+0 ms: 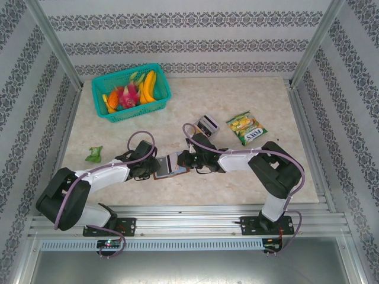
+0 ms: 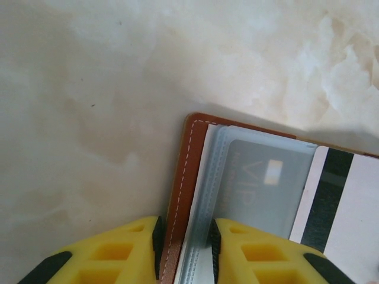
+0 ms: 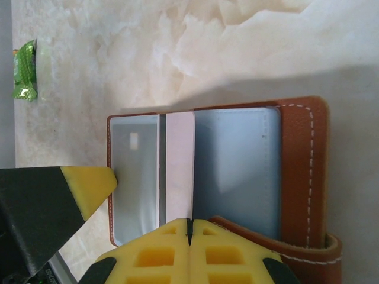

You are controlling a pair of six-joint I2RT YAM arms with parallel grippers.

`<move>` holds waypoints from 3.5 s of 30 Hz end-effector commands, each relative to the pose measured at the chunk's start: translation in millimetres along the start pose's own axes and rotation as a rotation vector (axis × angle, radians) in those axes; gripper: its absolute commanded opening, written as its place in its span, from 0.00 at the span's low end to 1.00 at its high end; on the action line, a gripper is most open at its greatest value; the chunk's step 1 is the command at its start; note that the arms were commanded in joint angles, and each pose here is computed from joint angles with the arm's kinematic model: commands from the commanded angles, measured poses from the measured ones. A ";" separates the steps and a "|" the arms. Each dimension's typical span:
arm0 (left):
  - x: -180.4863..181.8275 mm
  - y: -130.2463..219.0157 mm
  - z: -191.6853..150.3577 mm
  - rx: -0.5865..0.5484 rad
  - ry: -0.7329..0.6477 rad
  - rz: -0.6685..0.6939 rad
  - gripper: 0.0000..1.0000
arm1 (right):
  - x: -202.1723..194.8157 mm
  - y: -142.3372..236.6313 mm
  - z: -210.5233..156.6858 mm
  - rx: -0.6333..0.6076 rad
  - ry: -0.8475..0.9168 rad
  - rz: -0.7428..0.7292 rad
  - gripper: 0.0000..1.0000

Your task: Put the credit cards into the card holder

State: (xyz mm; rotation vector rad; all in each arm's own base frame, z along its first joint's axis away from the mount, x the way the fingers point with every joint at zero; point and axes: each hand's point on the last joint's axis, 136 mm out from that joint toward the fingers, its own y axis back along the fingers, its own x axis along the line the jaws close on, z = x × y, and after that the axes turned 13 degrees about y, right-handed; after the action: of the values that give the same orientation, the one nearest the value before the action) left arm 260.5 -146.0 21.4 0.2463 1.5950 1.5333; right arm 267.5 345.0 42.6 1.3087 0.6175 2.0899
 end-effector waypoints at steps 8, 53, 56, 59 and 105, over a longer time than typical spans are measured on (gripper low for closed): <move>-3.3 -2.9 -2.0 0.020 -0.012 -0.007 0.25 | 5.6 -2.2 -1.6 0.013 0.040 -0.012 0.00; -5.5 -0.3 -1.4 0.014 -0.008 -0.023 0.22 | 33.7 -28.5 -4.8 0.173 -0.015 0.106 0.01; -6.3 1.2 -0.1 0.010 -0.011 -0.024 0.22 | 35.9 -29.1 -4.7 0.174 -0.005 0.101 0.01; -6.0 1.4 -0.4 0.011 -0.014 -0.022 0.22 | 30.4 -24.1 -2.8 0.171 0.014 0.066 0.03; -5.4 -0.6 0.3 0.002 -0.014 -0.035 0.20 | 13.7 -22.0 17.9 0.196 0.145 -0.210 0.33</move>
State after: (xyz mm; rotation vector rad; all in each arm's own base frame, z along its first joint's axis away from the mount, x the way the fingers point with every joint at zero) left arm 262.7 -151.1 22.9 0.2344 1.6027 1.5060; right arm 279.2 386.6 38.3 1.2394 0.9544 2.0508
